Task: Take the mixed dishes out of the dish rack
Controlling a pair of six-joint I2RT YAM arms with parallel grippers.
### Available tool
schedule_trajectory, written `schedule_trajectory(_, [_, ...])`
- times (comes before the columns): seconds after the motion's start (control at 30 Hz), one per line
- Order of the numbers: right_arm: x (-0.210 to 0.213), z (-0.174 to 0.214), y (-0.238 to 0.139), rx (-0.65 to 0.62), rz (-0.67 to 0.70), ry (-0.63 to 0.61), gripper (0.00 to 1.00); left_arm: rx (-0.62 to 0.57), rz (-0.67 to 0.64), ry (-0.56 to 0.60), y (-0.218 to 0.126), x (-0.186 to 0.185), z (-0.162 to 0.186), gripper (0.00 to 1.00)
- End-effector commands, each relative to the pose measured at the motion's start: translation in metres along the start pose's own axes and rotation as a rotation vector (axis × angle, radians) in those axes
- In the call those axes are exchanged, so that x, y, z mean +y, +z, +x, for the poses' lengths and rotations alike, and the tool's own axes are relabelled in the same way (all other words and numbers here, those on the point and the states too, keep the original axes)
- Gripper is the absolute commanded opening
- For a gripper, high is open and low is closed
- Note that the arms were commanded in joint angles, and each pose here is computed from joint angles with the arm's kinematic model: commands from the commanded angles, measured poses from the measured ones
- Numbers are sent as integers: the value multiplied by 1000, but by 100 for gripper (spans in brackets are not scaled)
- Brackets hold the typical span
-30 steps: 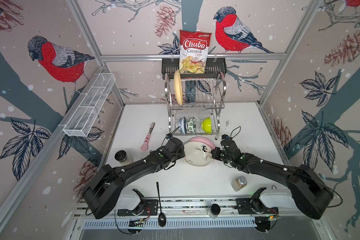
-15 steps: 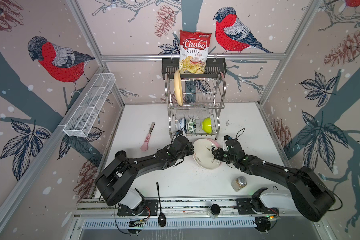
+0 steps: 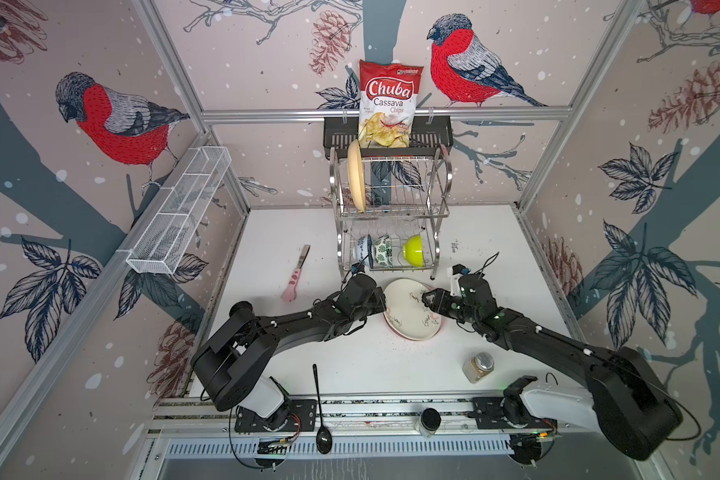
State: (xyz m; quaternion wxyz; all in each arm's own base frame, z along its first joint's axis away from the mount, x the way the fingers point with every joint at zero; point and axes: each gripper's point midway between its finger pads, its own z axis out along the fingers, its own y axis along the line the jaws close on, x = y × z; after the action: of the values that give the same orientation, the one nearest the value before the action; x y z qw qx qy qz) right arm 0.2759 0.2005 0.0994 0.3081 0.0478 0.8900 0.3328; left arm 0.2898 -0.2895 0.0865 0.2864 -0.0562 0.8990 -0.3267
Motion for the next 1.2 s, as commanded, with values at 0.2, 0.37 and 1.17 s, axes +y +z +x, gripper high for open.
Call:
schedule_trajectory(0.2, [-50,-16,-9,-39,91,105,69,25,34,6,3,-4,5,0])
schedule_trajectory(0.37, [-51,-19,-3,-37,93,86,73,45,-59,-7,0,18,10,0])
schedule_trajectory(1.17, [-7,24,53,145,14,-9,72,58,-36,-6,1,22,14,24])
